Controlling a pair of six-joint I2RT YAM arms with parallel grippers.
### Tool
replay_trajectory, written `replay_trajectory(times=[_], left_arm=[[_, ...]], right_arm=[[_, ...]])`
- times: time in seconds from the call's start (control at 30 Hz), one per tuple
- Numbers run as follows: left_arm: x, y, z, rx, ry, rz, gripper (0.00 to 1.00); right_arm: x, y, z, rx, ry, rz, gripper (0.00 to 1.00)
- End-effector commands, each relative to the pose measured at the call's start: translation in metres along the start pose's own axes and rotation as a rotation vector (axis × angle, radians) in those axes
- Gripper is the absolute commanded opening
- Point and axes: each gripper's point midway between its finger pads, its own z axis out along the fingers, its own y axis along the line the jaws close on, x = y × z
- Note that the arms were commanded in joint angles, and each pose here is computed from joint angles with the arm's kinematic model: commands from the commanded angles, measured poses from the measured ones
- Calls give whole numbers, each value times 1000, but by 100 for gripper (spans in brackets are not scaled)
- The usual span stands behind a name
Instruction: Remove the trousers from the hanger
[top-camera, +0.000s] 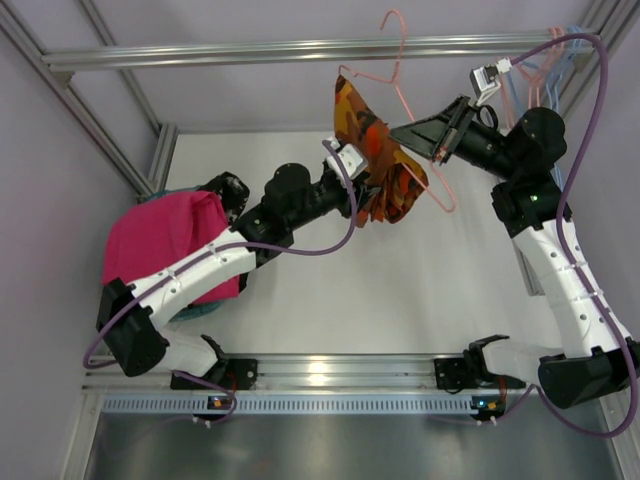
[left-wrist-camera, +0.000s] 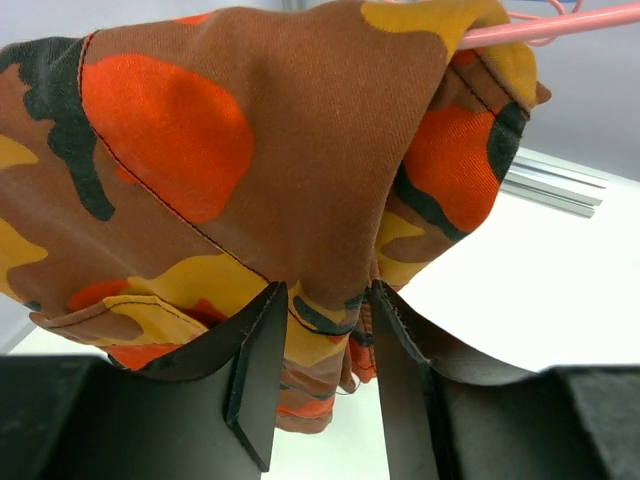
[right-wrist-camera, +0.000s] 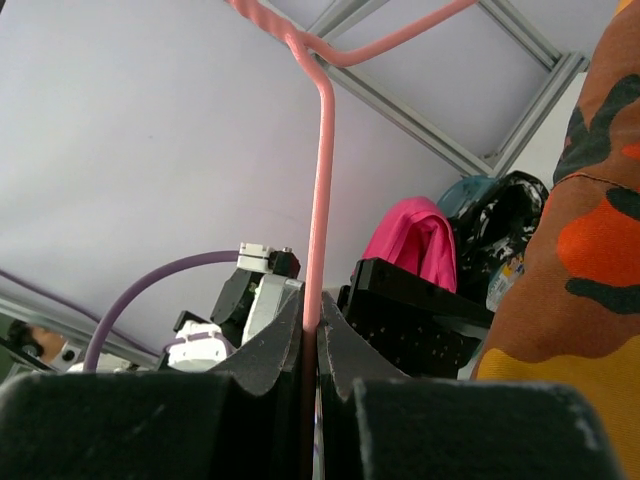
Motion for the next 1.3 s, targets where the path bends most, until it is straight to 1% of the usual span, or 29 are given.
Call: replay_trajectory(times=[0.0,0.13,0.23,0.5,0.6,0.87,0.9,1.0,1.13,1.27], left_arm=[[-12,8,3,-42,-27,2,45],[-26,-22,-7,108,-87,-34,57],[-31,-29,-10,123,-103,-43,62],[-33,0,4,-37,-95,-19,62],[-28,10,12,-93,-80,-18,63],[-21,8,26,-112,-60,-10,65],[-19,16,27,-157,-54,-10,65],[-19,23,29,-191,-50,1,65],[-15,37,29,-266,-43,5,63],[-22,45,22,-310,-66,22,58]], right_arm=[[-31,94,-18,-238,-148,-287,0],[-32,87,-17,-206,-163,-282,0],[-34,83,-17,-185,-179,-269,0],[-36,85,-18,-186,-190,-258,0],[-37,86,-19,-185,-194,-257,0],[-36,84,-20,-177,-198,-245,0],[-36,84,-20,-178,-198,-247,0],[-35,84,-21,-174,-201,-248,0],[-34,84,-22,-174,-201,-250,0],[-33,85,-24,-172,-202,-267,0]])
